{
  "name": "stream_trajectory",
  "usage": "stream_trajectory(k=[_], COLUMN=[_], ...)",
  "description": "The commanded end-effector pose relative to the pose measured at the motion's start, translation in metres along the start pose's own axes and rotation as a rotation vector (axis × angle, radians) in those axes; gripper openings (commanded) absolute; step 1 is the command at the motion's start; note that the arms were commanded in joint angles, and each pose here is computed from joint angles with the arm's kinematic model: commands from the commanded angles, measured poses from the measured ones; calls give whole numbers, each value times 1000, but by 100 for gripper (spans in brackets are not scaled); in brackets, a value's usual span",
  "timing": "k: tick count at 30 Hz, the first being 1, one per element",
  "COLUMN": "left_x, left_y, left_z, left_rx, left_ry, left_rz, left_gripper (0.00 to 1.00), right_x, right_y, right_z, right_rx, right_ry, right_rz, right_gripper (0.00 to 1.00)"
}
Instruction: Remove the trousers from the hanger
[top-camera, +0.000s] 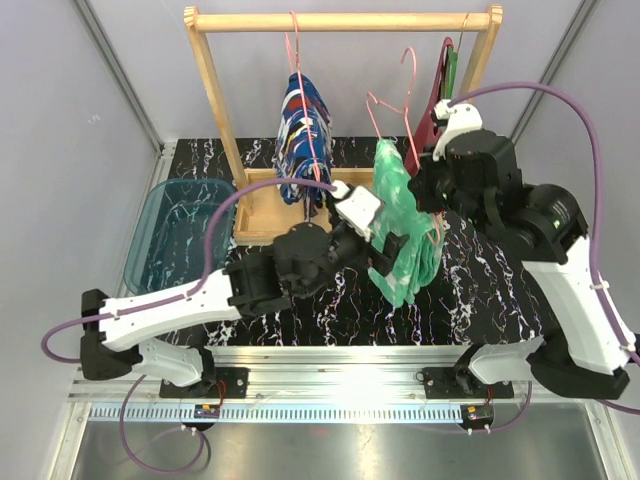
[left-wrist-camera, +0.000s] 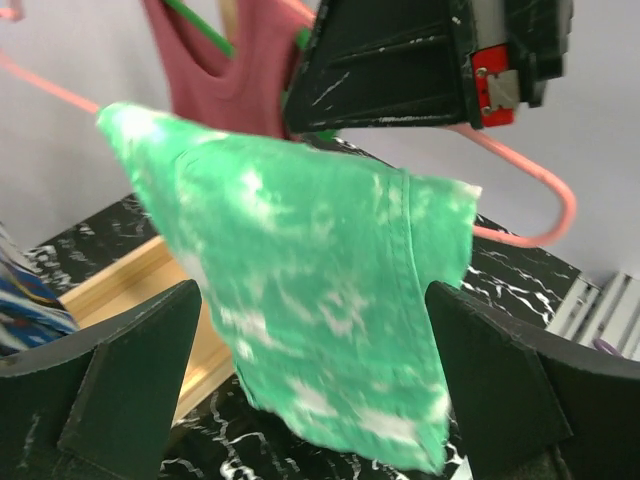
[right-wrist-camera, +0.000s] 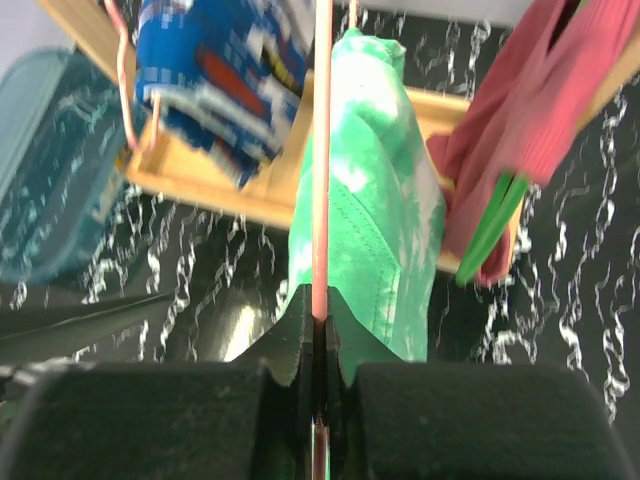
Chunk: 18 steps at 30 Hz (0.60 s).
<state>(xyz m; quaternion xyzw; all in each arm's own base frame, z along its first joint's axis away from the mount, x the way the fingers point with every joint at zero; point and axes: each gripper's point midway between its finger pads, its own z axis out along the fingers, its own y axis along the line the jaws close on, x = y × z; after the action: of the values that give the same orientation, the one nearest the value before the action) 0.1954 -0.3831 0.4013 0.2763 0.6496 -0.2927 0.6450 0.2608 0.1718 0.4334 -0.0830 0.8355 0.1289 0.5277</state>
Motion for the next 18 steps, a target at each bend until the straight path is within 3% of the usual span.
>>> stream_trajectory(k=[1,14,18], left_x=[-20,12,6], left_y=[-31,-81,-71], left_z=[7,12,20], left_rx=[74,192,79], left_ry=[-122,-80,-66], left_rz=[-45,-15,-55], left_gripper=[99,99,99], right_x=[-25,-16,-17], right_y=[-4,-19,-10], right_z=[-26,-42,-43], right_rx=[2,27,-24], right_ry=[-147,-182,-183], right_rz=[96,96,97], right_gripper=[0,0,0])
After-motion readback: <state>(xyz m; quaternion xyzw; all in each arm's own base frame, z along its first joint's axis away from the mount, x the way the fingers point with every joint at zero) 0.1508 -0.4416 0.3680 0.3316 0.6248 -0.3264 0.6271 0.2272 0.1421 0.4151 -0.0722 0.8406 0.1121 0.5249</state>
